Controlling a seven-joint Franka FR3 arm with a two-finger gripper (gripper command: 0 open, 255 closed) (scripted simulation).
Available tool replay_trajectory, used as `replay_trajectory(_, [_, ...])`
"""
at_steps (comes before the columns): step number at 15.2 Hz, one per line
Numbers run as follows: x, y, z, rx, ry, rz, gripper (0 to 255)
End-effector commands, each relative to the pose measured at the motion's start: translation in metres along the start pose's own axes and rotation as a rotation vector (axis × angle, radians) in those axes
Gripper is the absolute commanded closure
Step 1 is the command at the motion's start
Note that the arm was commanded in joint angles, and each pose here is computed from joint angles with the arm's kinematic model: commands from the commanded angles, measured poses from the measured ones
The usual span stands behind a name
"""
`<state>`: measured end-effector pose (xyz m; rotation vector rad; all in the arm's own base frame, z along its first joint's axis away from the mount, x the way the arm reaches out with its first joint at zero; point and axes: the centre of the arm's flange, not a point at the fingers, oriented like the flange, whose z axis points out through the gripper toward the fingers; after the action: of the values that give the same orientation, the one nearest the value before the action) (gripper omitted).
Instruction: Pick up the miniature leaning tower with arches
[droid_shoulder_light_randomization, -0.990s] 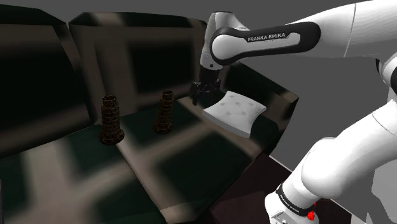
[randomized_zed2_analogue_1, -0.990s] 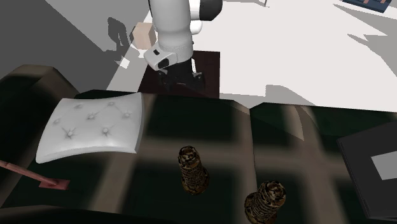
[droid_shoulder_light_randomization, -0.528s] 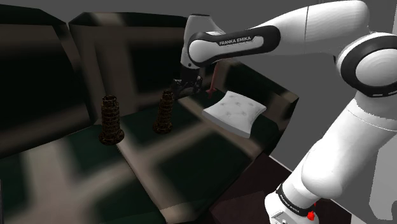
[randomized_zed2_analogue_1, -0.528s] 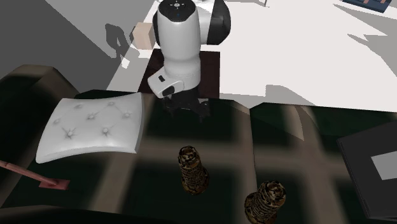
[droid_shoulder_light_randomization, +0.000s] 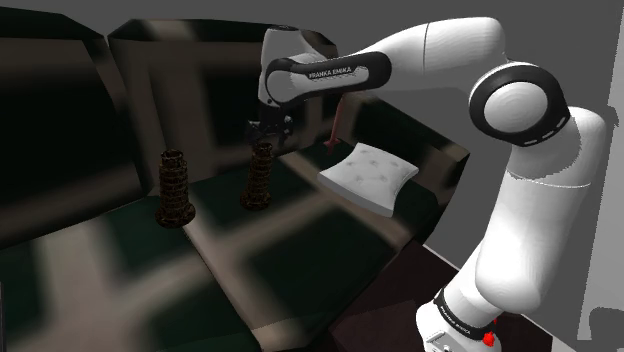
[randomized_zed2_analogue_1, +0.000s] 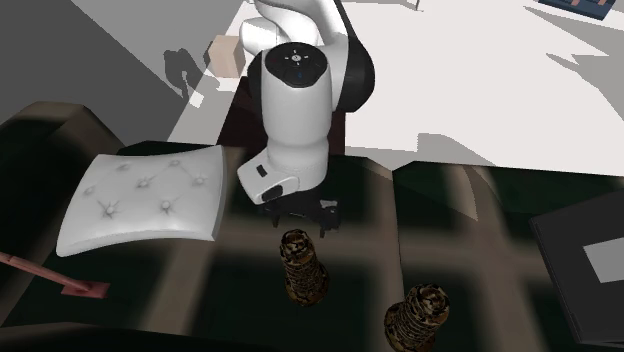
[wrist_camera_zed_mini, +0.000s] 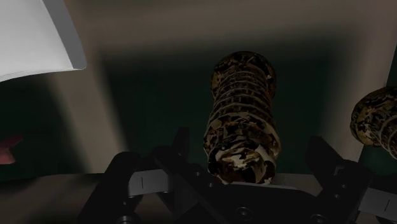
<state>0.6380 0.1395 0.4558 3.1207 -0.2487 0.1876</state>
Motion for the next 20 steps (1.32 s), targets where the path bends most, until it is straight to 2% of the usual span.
replay_trajectory(1, [0.003, -0.002, 0.008, -0.001, 0.003, 0.002, 0])
replay_trajectory(6, [0.000, -0.002, 0.038, -0.001, 0.003, 0.002, 0])
replay_trajectory(8, [0.000, -0.002, 0.038, -0.001, 0.003, 0.002, 0])
replay_trajectory(9, [0.000, -0.001, 0.037, -0.001, 0.003, 0.002, 255])
replay_trajectory(18, [0.000, -0.002, 0.038, -0.001, 0.003, 0.002, 255])
replay_trajectory(20, [0.001, -0.002, 0.027, -0.001, 0.003, 0.002, 255])
